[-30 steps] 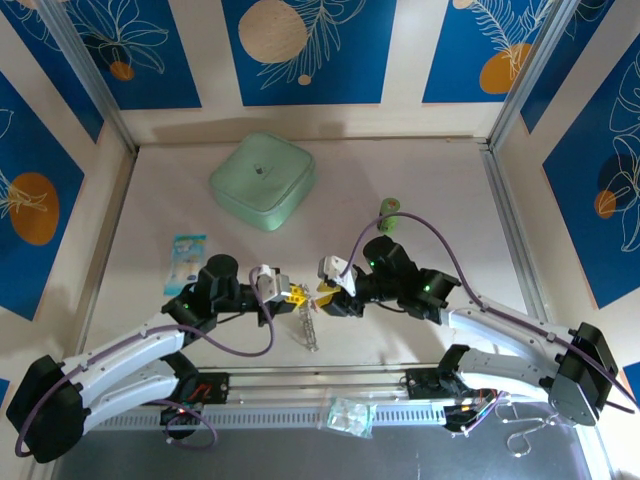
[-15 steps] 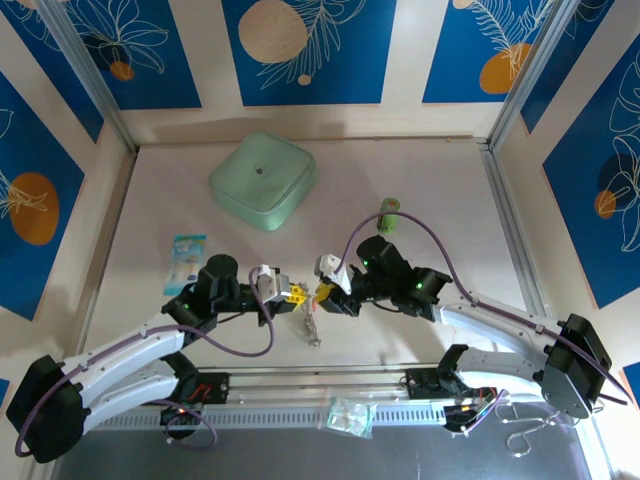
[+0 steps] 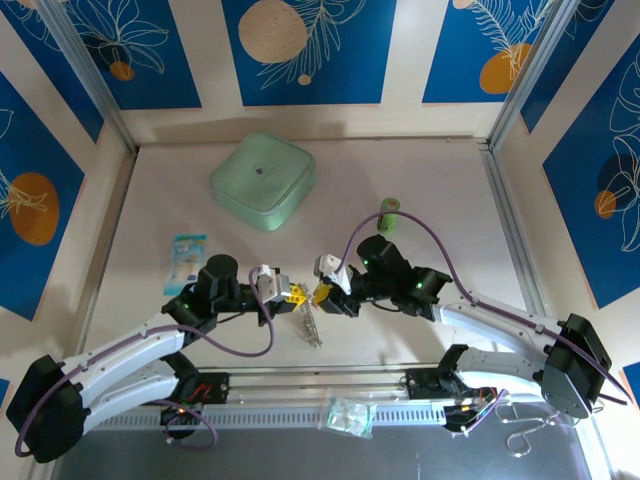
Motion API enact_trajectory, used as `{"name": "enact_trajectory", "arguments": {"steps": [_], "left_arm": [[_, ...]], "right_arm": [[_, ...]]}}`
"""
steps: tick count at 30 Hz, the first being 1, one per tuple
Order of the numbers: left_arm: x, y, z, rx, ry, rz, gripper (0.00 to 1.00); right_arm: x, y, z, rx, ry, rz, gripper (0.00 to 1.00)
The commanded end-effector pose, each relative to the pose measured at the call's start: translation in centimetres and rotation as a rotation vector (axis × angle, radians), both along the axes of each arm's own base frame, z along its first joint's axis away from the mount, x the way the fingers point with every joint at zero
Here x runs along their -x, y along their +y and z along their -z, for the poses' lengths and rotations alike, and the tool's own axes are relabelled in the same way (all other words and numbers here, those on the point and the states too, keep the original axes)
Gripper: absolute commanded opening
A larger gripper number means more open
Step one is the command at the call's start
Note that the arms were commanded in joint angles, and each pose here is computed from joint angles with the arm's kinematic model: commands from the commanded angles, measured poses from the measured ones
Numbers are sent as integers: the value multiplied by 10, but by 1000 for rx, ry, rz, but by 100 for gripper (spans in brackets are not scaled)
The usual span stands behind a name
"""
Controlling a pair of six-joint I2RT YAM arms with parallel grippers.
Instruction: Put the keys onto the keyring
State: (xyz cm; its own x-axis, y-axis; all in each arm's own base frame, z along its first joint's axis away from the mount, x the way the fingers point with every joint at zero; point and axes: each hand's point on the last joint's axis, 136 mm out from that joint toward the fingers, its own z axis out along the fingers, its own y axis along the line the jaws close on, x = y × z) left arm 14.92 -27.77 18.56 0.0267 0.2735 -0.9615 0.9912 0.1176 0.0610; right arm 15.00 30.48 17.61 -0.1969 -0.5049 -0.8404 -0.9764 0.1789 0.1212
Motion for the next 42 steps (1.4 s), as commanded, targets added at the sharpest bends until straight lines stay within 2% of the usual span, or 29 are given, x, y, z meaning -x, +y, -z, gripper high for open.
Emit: {"name": "enact_trajectory", "arguments": {"steps": [1,4,10,23,25,28,30,34,42], "left_arm": [[7,-4,-16,41,-52,45,0],[7,-5,-16,44,-52,49,0],[7,-5,-18,45,-56,50,0],[7,-6,-21,54,-70,59,0],[8,-6,-21,52,-71,60,0],[8,-6,-19,47,-65,62,0],[9,-6,-18,46,-63,62,0],[9,-6,-19,48,-63,65,0],[10,-7,-19,47,-57,71,0]], "right_arm": [[0,5,-10,-31,1,-19,19],[-1,5,-8,-26,6,-21,15],[4,7,-7,-37,29,-47,0],[4,9,14,-5,80,-51,0],[3,7,10,-16,69,-47,3],[5,6,0,-44,29,-53,20],[6,5,-6,-69,-5,-59,25],[4,6,-11,-90,-52,-52,26],[4,13,-8,-94,-36,-68,22]]}}
